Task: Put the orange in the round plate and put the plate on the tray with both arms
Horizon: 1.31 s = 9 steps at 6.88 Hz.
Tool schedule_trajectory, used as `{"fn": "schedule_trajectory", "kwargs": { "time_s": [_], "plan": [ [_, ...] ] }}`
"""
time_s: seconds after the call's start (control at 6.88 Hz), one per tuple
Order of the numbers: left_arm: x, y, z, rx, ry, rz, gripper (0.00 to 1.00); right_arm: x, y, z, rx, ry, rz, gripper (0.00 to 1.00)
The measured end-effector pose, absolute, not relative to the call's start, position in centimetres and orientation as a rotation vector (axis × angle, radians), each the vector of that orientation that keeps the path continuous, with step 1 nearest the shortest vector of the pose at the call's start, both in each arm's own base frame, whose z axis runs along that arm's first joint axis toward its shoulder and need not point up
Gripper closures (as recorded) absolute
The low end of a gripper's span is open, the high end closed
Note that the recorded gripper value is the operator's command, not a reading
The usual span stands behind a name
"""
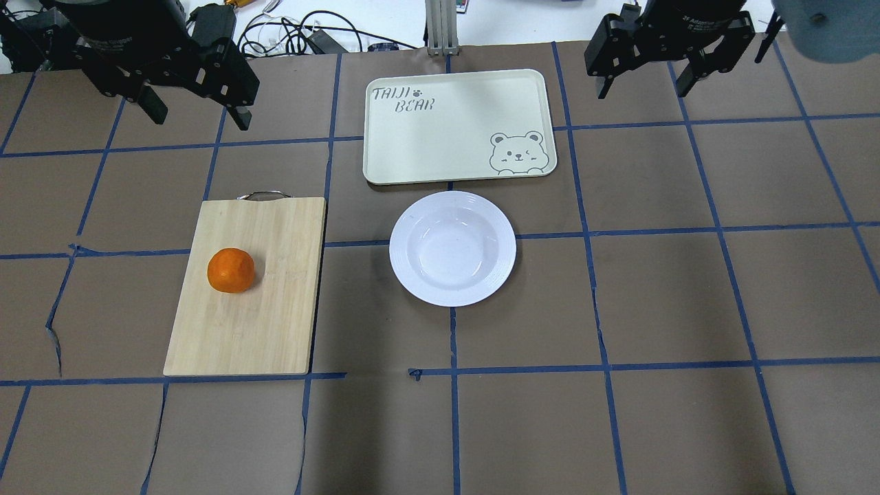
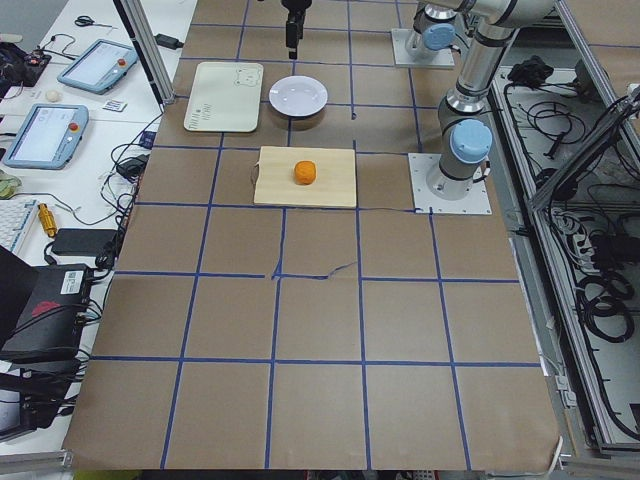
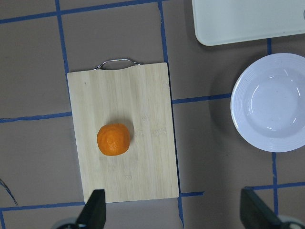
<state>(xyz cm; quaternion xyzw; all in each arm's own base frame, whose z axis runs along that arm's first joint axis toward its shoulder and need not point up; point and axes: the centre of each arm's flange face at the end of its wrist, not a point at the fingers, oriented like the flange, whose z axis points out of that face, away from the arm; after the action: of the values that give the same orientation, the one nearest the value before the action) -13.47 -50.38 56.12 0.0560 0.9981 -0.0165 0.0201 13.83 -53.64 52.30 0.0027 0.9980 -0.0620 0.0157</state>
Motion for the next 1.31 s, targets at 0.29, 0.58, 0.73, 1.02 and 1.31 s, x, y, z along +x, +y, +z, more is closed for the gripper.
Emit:
{"fn": "schedule_trajectory", "kwargs": {
  "time_s": [0.29, 0.58, 0.73, 1.02, 1.31],
  "plan": [
    [-13.62, -50.31, 56.14, 0.178, 3.097, -0.052, 0.00, 13.84, -53.65, 52.36, 0.008, 3.104, -0.195, 0.00],
    [-13.67, -50.21, 56.16, 0.179, 3.097, -0.051, 0.00, 13.83, -53.65, 52.38, 0.008, 3.104, -0.196, 0.00],
    [-13.67, -50.18, 56.16, 0.179, 3.097, -0.051, 0.00, 13.83, -53.65, 52.37, 0.008, 3.104, -0.196, 0.00],
    [-13.65, -50.24, 56.07, 0.179, 3.096, -0.048, 0.00, 13.84, -53.64, 52.27, 0.003, 3.104, -0.193, 0.00],
    [-13.64, -50.25, 55.99, 0.180, 3.095, -0.043, 0.00, 13.84, -53.64, 52.24, 0.001, 3.104, -0.192, 0.00]
  ]
}}
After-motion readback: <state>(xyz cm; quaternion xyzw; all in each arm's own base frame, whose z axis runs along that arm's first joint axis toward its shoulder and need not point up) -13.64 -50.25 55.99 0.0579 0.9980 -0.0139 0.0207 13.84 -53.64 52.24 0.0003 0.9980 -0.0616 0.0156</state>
